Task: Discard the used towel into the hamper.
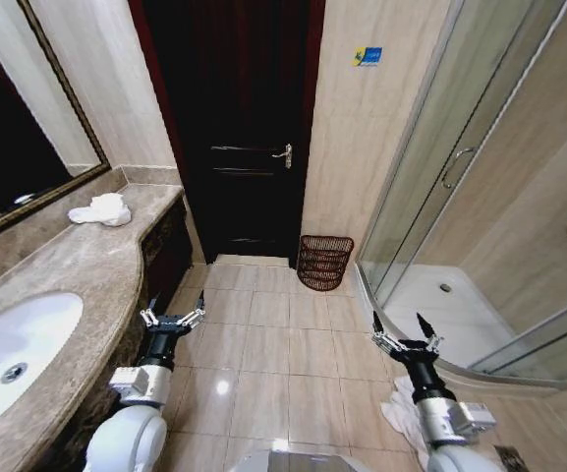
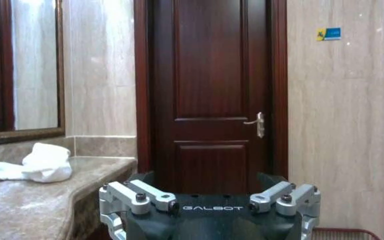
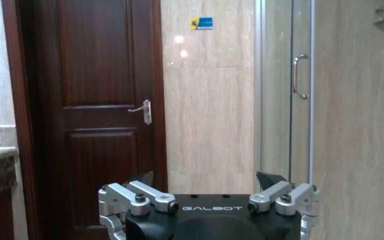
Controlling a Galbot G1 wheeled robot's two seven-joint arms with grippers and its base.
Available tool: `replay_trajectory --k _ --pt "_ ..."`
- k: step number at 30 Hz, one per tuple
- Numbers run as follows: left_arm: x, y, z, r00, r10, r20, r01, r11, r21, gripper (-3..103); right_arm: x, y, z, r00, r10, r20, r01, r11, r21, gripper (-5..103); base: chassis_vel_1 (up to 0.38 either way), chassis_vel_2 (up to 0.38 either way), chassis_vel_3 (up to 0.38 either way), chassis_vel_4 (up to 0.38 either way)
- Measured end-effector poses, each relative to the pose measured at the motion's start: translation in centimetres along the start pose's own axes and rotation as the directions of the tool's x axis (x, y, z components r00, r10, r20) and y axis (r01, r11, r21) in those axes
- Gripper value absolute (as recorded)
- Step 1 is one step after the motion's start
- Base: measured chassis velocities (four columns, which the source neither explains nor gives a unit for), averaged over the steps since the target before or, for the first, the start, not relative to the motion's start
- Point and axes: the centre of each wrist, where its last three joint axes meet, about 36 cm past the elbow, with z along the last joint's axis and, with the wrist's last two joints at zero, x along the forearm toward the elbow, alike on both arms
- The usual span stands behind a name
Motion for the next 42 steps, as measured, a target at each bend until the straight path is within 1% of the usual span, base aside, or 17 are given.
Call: replay_trajectory --k 2,5,7,10,13,20,24,30,31,32,34,35,36,37,40,41,42 --pt "0.0 0.1 -0.5 1.0 -0.01 0.005 0.01 1.0 -0.018 100 -0.3 -0.2 -0.1 1.0 0.001 -0.001 -0.001 1.0 0.003 100 0.0 0.0 0.0 0.0" --pt "-0.1 0.1 -1.1 1.0 -0.017 0.002 0.017 1.0 -0.026 100 -0.5 -0.4 -0.4 1.0 -0.002 -0.004 0.002 1.0 0.006 100 0.0 0.0 0.0 0.0" --pt "-0.5 -0.1 -1.3 0.999 -0.044 -0.007 0.044 0.999 -0.03 100 -0.8 -0.4 -0.5 1.0 -0.017 -0.008 0.017 1.0 0.005 100 0.0 0.0 0.0 0.0" --pt "-0.7 -0.1 -1.4 0.998 -0.058 -0.014 0.057 0.998 -0.028 100 -1.1 -0.3 -0.5 0.999 -0.039 0.0 0.039 0.999 0.005 100 0.0 0.0 0.0 0.0" --pt "-1.0 0.1 -1.4 0.998 -0.054 -0.011 0.053 0.998 -0.032 100 -1.5 -0.1 -0.3 0.999 -0.047 0.009 0.047 0.999 0.0 100 0.0 0.0 0.0 0.0" --pt "-1.4 0.8 -0.4 1.0 -0.029 -0.004 0.029 0.999 -0.034 100 -2.2 0.0 0.6 0.999 -0.054 0.003 0.054 0.999 -0.005 100 0.0 0.0 0.0 0.0" --pt "-1.6 0.7 0.1 1.0 -0.031 -0.002 0.031 0.999 -0.014 100 -2.6 -0.1 0.7 0.999 -0.039 0.0 0.039 0.999 0.01 100 0.0 0.0 0.0 0.0" --pt "-1.8 0.7 0.8 0.999 -0.028 -0.016 0.028 1.0 -0.004 100 -2.9 0.3 0.1 1.0 -0.023 -0.007 0.023 1.0 0.021 100 0.0 0.0 0.0 0.0" --pt "-1.8 0.6 1.0 0.999 -0.023 -0.023 0.023 1.0 0.014 100 -2.9 0.5 -0.1 1.0 -0.023 -0.007 0.023 1.0 0.02 100 0.0 0.0 0.0 0.0" --pt "-1.8 0.6 1.0 0.999 -0.023 -0.023 0.023 1.0 0.014 100 -2.9 0.5 -0.1 1.0 -0.023 -0.007 0.023 1.0 0.02 100 0.0 0.0 0.0 0.0" --pt "-1.9 0.5 1.6 0.999 -0.017 -0.04 0.019 0.998 0.058 100 -3.0 0.6 -0.2 1.0 -0.025 -0.006 0.025 0.999 0.02 100 0.0 0.0 0.0 0.0" --pt "-1.9 0.5 1.6 0.999 -0.017 -0.04 0.019 0.998 0.058 100 -3.0 0.6 -0.2 1.0 -0.025 -0.006 0.025 0.999 0.02 100 0.0 0.0 0.0 0.0" --pt "-1.9 0.6 1.9 0.999 -0.015 -0.048 0.019 0.997 0.078 100 -3.0 0.7 -0.1 1.0 -0.028 -0.005 0.028 0.999 0.023 100 0.0 0.0 0.0 0.0" --pt "-1.9 0.7 2.0 0.999 -0.015 -0.052 0.02 0.996 0.085 100 -3.1 0.7 0.1 1.0 -0.03 -0.006 0.031 0.999 0.023 100 0.0 0.0 0.0 0.0" --pt "-1.9 0.9 2.1 0.999 -0.019 -0.051 0.023 0.996 0.08 100 -3.3 0.6 0.8 0.999 -0.033 -0.003 0.033 0.999 0.036 100 0.0 0.0 0.0 0.0" --pt "-1.9 0.9 2.1 0.999 -0.021 -0.048 0.025 0.997 0.072 100 -3.4 0.5 1.0 0.999 -0.034 0.0 0.034 0.999 0.041 100 0.0 0.0 0.0 0.0" --pt "-1.7 0.9 1.7 0.999 -0.022 -0.04 0.024 0.998 0.051 100 -3.5 0.4 1.3 0.999 -0.037 -0.001 0.037 0.998 0.046 100 0.0 0.0 0.0 0.0"
